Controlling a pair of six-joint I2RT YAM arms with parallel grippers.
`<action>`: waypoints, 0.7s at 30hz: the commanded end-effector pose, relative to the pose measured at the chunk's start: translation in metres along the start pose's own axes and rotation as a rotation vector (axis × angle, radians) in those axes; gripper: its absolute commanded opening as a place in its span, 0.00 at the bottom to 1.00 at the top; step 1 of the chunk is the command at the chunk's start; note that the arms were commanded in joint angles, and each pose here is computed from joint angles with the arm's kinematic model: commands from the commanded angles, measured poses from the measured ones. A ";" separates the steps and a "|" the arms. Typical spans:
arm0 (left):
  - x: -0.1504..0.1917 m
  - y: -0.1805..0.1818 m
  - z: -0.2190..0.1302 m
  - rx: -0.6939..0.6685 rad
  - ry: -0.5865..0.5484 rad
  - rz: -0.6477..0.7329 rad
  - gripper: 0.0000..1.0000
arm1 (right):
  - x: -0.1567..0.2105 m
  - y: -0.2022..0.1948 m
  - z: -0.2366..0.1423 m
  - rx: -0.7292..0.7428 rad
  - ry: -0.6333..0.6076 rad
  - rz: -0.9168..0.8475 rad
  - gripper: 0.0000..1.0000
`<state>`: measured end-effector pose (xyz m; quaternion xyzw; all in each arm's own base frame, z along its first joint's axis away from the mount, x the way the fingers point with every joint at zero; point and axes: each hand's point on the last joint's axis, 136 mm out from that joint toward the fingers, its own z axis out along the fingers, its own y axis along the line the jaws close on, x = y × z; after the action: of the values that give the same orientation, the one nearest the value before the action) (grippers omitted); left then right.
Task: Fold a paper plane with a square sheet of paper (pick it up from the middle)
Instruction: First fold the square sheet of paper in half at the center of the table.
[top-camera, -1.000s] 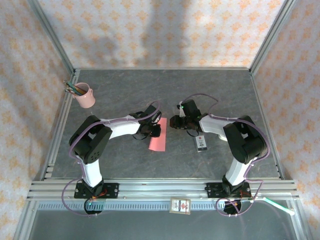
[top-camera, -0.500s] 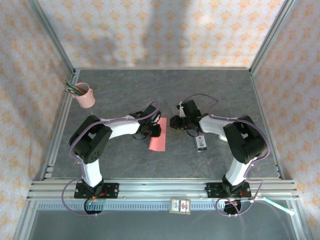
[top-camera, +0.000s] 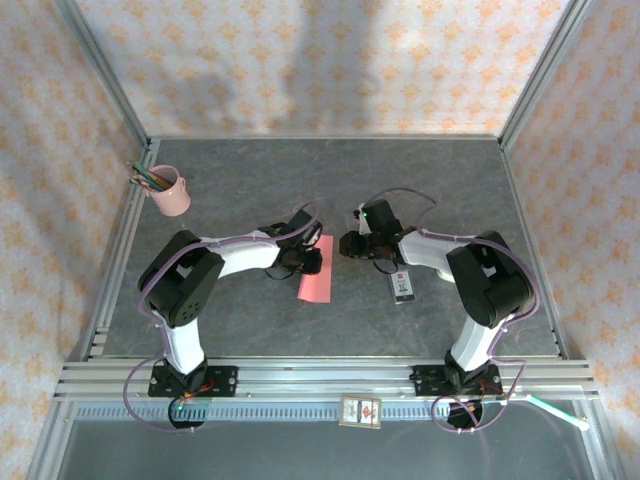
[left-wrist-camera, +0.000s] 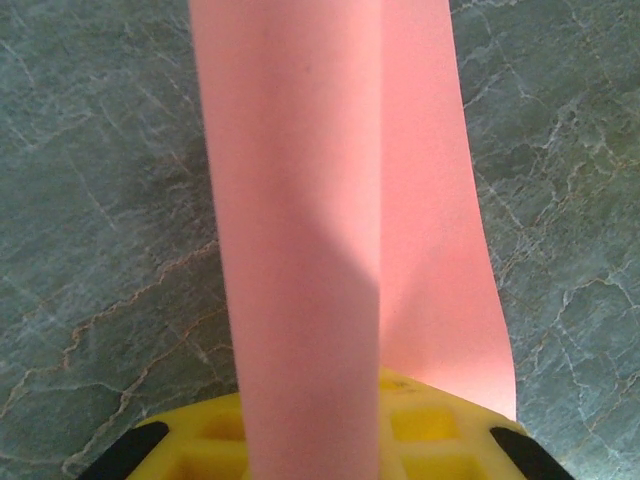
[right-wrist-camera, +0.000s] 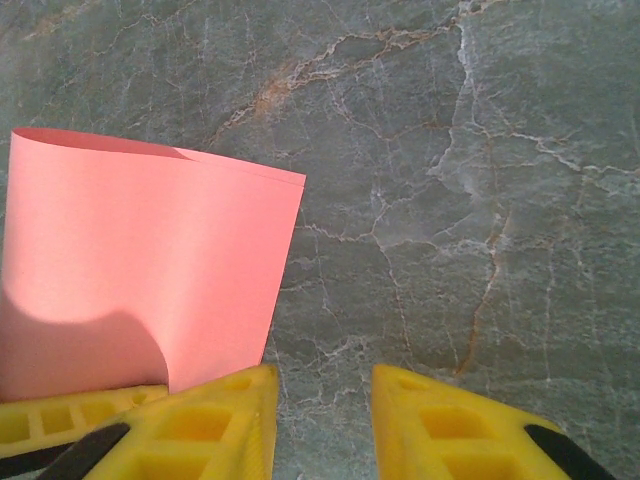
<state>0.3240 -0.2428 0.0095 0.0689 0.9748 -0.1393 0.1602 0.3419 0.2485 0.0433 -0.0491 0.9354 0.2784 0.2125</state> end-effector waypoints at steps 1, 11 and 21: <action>0.045 0.101 0.027 -0.374 0.135 -0.014 0.24 | 0.002 -0.006 -0.003 0.022 0.001 -0.001 0.30; 0.062 0.079 0.028 -0.312 0.195 0.006 0.25 | 0.002 -0.010 -0.012 0.067 0.004 -0.035 0.30; 0.065 0.036 0.000 -0.120 0.142 -0.089 0.26 | 0.007 -0.013 -0.029 0.092 0.007 -0.066 0.30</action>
<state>0.3126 -0.2462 0.0158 0.0519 0.9701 -0.1627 0.1725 0.3363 0.2330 0.0607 -0.0659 0.9395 0.2479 0.2270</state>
